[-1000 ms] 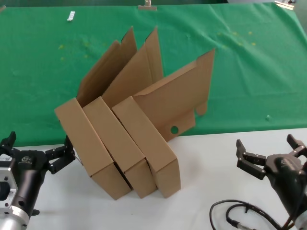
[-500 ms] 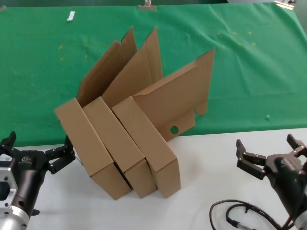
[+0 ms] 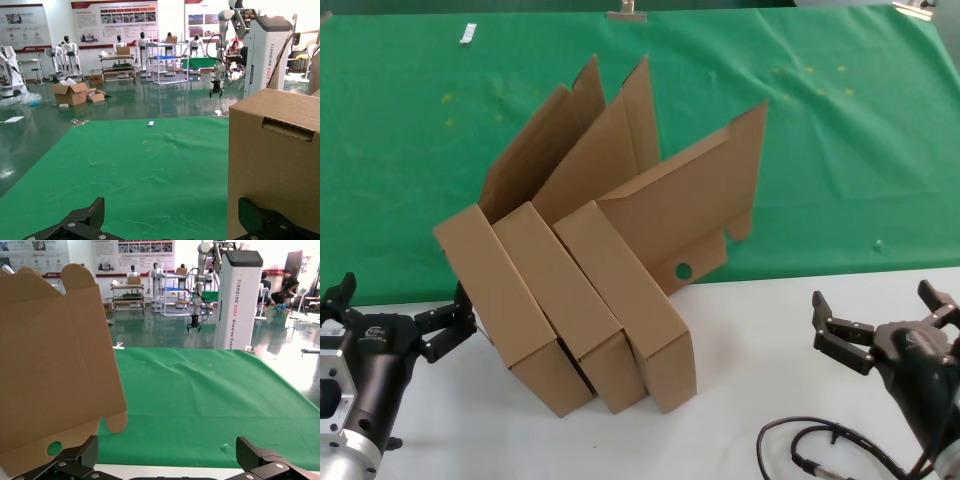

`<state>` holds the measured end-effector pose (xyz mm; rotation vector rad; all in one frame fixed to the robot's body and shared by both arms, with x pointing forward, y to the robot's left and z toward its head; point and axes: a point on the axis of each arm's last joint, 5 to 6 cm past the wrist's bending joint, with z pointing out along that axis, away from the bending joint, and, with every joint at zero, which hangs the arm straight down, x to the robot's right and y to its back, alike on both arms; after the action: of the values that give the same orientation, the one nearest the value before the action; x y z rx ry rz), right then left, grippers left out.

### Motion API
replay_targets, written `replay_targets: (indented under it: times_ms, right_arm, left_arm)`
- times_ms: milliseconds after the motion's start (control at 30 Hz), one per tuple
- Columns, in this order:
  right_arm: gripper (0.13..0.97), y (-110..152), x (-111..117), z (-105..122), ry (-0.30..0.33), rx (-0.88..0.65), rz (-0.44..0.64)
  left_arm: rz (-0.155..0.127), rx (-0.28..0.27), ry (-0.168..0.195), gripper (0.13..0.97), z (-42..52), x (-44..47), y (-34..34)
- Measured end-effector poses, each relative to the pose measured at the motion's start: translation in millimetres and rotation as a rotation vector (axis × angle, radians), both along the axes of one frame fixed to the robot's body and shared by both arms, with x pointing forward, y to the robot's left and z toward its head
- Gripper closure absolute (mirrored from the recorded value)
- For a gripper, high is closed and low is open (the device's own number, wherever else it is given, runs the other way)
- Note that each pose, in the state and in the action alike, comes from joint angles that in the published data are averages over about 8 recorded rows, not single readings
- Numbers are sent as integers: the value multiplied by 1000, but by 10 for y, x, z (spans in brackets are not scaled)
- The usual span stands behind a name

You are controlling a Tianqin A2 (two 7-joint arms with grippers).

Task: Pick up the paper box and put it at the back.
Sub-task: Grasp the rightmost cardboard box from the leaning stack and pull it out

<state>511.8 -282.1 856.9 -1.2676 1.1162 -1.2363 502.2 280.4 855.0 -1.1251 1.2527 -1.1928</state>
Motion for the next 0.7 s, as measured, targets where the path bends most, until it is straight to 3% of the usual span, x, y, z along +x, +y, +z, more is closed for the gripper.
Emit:
replay_targets:
  times_ms: [233,533,700]
  right_arm:
    - [130,0,0,0,0,0,0]
    - [130,0,0,0,0,0,0]
    - [130,0,0,0,0,0,0]
  left_arm:
    - [0,0,0,169,0,0,0]
    - [0,0,0,272,0,0,0]
    - [0,0,0,377,0,0,0]
